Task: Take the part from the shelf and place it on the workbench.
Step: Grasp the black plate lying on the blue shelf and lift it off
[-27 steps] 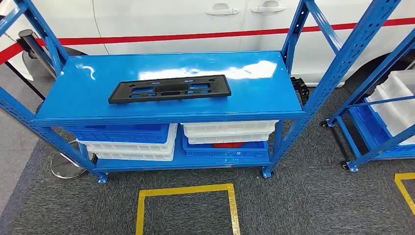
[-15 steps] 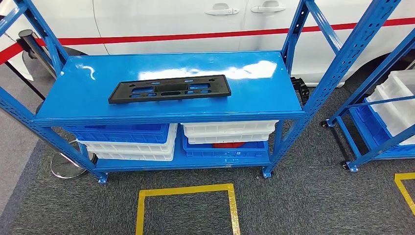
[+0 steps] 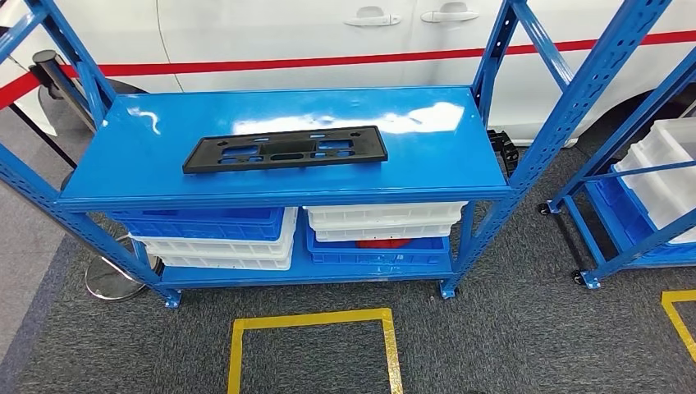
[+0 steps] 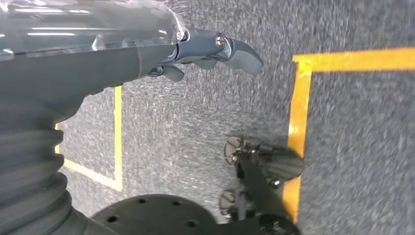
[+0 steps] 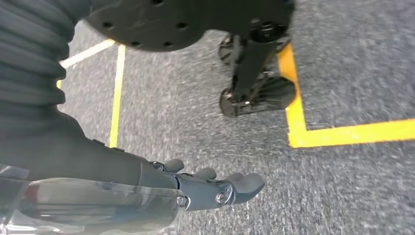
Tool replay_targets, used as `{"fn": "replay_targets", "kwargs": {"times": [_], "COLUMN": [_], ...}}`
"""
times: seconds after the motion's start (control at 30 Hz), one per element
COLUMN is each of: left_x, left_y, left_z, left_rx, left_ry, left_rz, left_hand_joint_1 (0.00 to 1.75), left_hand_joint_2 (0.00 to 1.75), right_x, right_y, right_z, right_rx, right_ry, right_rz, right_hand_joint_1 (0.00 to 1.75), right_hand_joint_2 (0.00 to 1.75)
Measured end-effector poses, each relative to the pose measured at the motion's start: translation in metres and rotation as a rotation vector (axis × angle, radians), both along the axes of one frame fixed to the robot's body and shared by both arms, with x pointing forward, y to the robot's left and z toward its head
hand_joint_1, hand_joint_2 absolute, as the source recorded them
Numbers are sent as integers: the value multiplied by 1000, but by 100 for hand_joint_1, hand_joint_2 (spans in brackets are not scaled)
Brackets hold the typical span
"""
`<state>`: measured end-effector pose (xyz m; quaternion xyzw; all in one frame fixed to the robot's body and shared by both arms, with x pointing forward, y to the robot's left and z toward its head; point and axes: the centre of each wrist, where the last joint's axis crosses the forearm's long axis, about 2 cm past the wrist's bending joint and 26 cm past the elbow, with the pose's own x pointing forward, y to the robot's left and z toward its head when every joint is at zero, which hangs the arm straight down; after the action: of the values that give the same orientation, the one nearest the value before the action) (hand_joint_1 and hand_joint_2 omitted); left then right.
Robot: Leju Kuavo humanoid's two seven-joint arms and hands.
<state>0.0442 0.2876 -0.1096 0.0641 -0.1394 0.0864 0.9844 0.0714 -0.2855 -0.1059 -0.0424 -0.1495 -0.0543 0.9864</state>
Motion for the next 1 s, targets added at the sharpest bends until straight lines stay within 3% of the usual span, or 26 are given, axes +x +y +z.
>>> {"fn": "replay_targets", "kwargs": {"times": [0.03, 0.23, 0.37, 0.8, 0.9, 1.0], "left_x": [2, 18, 25, 40, 40, 39], "left_y": [0, -5, -8, -17, -17, -17], "left_z": [0, 2, 3, 6, 6, 6], "left_rx": [10, 74, 107, 188, 174, 148], "left_ry": [-1, 11, 20, -47, -45, -40], "left_rz": [16, 101, 125, 101, 73, 56], "left_hand_joint_1": [0, 0, 0, 0, 0, 0], "left_hand_joint_2": [0, 0, 0, 0, 0, 0], "right_x": [3, 26, 37, 46, 70, 110], "right_y": [1, 5, 7, 0, -13, -37], "right_z": [1, 4, 7, 8, 15, 30], "right_rx": [-6, -43, -64, 86, 96, 115], "right_ry": [-1, -15, -64, -449, -624, -854], "right_rz": [-10, -106, -180, -387, -385, -384], "right_hand_joint_1": [0, 0, 0, 0, 0, 0], "right_hand_joint_2": [0, 0, 175, 175, 175, 175]}}
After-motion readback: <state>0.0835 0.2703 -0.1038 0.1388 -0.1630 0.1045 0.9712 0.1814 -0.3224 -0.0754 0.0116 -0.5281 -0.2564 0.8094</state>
